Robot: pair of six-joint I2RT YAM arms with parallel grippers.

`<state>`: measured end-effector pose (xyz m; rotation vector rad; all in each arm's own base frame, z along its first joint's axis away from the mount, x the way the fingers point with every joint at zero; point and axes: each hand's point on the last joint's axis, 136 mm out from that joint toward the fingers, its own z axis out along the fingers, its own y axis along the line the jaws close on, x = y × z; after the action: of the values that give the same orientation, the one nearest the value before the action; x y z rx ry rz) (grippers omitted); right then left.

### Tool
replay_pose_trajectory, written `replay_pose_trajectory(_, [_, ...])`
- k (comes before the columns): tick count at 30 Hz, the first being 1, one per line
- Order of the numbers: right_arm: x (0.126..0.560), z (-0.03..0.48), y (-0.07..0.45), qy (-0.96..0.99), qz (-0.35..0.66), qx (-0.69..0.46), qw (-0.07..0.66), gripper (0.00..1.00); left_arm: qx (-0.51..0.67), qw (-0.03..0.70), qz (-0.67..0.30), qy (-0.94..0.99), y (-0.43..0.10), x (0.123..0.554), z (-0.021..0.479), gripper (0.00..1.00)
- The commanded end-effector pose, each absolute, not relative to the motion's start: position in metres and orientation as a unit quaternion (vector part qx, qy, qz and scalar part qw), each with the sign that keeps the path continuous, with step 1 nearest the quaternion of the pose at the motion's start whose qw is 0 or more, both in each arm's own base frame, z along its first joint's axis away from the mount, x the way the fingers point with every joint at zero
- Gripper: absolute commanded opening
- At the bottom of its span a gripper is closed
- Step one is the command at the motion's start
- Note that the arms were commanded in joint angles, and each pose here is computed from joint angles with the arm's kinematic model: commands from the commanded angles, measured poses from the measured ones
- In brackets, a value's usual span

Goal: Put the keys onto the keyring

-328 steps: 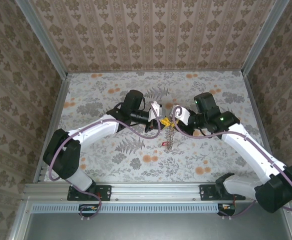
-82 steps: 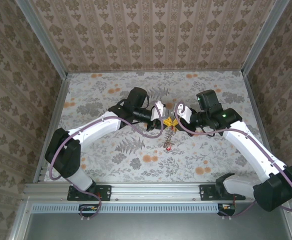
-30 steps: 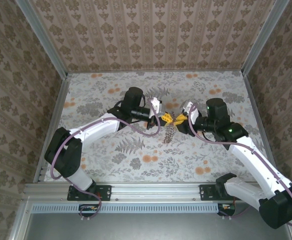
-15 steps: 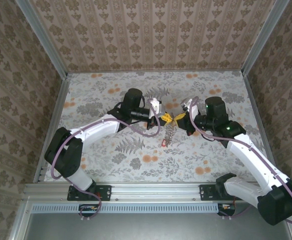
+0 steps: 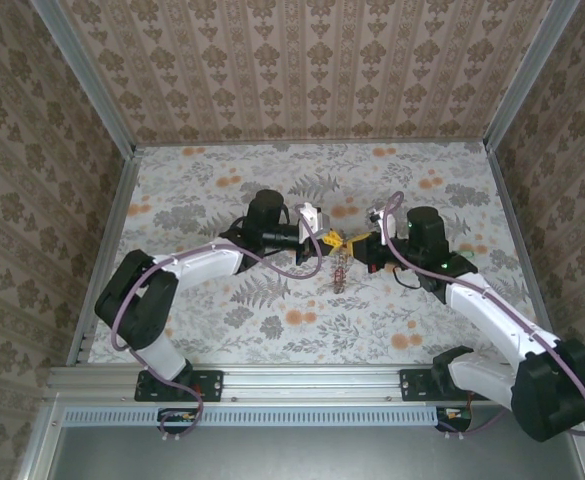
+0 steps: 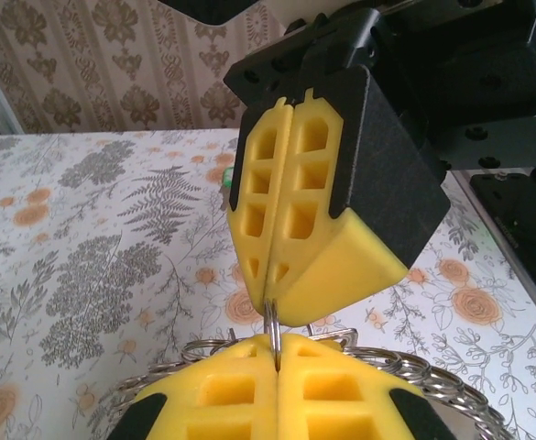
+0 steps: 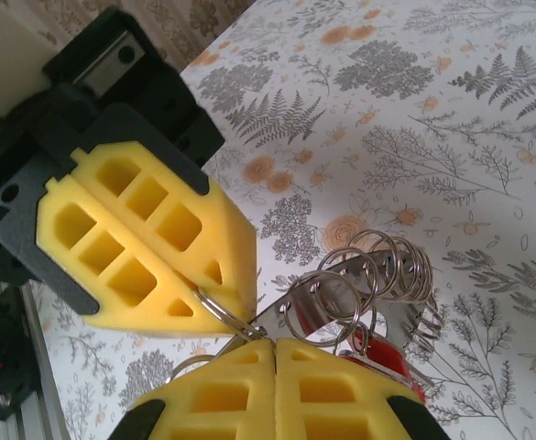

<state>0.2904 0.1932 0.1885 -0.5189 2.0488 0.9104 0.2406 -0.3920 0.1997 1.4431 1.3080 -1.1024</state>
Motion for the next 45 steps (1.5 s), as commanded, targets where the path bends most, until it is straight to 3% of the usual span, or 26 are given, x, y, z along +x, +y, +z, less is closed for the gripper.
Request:
replay_pose_trajectory(1, [0.304, 0.186, 0.193, 0.812, 0.382, -0.156, 0.413, 0.0, 0.577, 0.465, -0.472, 0.478, -0.4, 0.232, 0.225, 0.0])
replay_pose_trajectory(18, [0.304, 0.166, 0.193, 0.829, 0.411, -0.108, 0.364, 0.0, 0.565, 0.475, -0.49, 0.464, -0.4, 0.231, 0.233, 0.0])
replay_pose_trajectory(34, [0.297, 0.214, 0.185, 0.796, 0.432, -0.117, 0.408, 0.0, 0.58, 0.463, -0.455, 0.492, -0.395, 0.235, 0.22, 0.0])
replay_pose_trajectory(45, [0.289, 0.22, 0.188, 0.8, 0.429, -0.145, 0.394, 0.0, 0.591, 0.459, -0.441, 0.496, -0.395, 0.237, 0.221, 0.0])
